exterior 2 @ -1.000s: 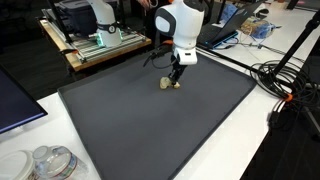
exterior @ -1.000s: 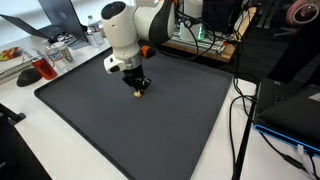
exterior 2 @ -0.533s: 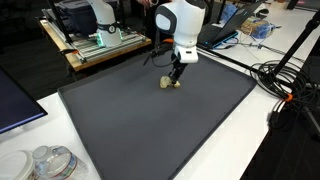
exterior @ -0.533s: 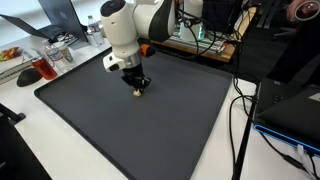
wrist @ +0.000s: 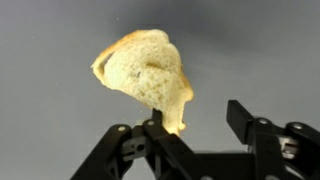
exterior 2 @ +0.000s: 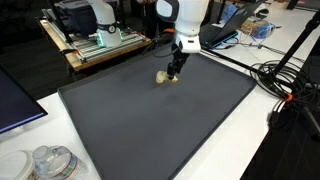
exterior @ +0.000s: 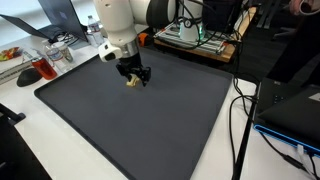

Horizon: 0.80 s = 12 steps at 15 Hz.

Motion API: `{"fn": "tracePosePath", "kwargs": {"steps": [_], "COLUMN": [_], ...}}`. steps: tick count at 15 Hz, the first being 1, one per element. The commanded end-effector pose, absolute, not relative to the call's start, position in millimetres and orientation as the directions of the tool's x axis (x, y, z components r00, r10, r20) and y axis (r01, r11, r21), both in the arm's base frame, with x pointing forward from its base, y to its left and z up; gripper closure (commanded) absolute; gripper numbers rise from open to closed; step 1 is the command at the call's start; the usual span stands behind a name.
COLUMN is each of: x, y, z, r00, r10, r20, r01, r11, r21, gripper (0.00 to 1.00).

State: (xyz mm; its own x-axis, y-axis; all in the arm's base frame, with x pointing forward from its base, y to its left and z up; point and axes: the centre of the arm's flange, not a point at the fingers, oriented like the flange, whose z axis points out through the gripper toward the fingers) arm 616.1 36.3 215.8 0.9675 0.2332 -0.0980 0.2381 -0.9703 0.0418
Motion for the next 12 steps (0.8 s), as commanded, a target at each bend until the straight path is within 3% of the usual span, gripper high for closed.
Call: {"fn": "tracePosePath", "kwargs": {"steps": [1,8,12], "x": [606.5,605.7,633.1], "y": [41.8,49.1,66.6], "z": [236.6,247.0,266.3], "r00": [0.962,0.96,0.965], "r10": [0.227,0.2,0.206], "r20": [-0.153,-0.196,-0.16], "r01": [0.236,0.217,0.227], "r11": [-0.971,-0.974,-0.966], "r21": [0.044,0.069,0.124], "gripper": [0.0,0.0,0.0]}}
